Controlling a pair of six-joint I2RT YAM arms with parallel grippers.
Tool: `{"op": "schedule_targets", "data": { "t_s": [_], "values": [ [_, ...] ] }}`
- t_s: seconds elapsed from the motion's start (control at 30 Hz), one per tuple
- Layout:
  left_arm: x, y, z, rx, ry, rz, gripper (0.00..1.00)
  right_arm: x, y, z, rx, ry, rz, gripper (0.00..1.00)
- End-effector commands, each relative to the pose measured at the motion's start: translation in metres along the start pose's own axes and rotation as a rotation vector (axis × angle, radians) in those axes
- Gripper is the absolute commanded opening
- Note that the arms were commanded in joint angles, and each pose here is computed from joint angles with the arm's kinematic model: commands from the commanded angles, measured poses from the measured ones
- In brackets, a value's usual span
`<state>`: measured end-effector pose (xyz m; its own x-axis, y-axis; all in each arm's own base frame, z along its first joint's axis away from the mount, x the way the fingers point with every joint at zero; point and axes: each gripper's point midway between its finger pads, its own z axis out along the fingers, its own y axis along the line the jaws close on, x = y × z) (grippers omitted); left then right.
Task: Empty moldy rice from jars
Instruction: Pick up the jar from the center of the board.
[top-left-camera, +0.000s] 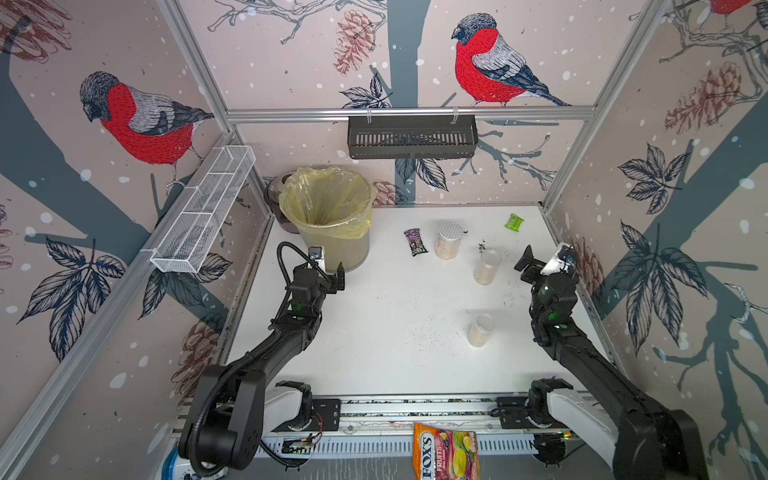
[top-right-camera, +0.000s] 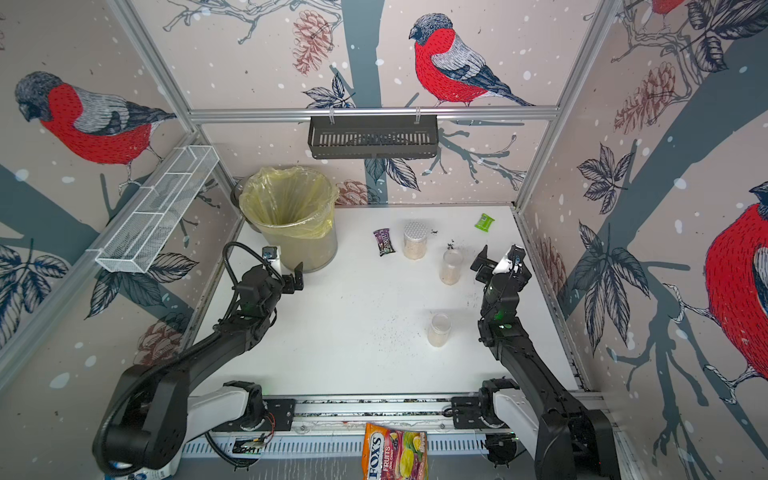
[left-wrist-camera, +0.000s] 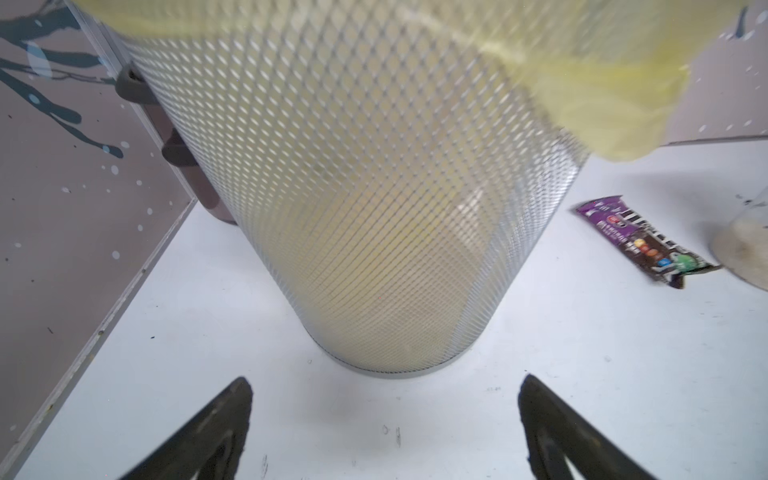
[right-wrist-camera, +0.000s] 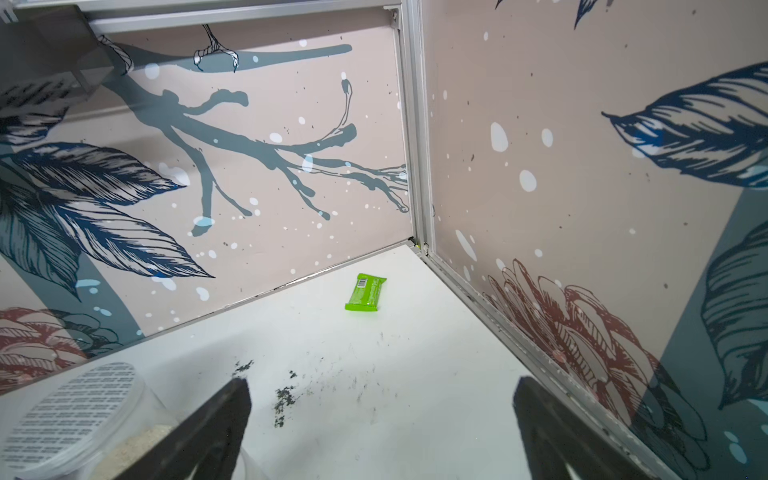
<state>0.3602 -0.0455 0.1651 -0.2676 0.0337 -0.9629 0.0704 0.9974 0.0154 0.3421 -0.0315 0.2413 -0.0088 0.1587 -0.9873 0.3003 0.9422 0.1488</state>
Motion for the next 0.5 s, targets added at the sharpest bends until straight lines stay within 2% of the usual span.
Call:
{"op": "schedule_targets", "data": {
  "t_s": [0.0, 0.1, 0.3, 0.47],
  "values": [
    [-0.008, -0.010, -0.014, 0.051, -0.048, -0.049, 0.98, 0.023, 0.009, -0.004, -0.044, 0.162, -0.007, 1.00],
    [-0.012, -0.023, -0.026, 0.119, -0.067, -0.098, 0.98, 0.024, 0.029, -0.009, -0.124, 0.233, -0.005, 1.00],
    [-0.014, -0.047, -0.047, 0.230, -0.031, -0.219, 0.98, 0.030, 0.069, -0.020, -0.208, 0.399, -0.027, 1.00],
    [-0.004, -0.081, -0.066, 0.333, 0.023, -0.211, 0.98, 0.034, 0.089, -0.034, -0.230, 0.460, -0.021, 1.00]
  ]
}}
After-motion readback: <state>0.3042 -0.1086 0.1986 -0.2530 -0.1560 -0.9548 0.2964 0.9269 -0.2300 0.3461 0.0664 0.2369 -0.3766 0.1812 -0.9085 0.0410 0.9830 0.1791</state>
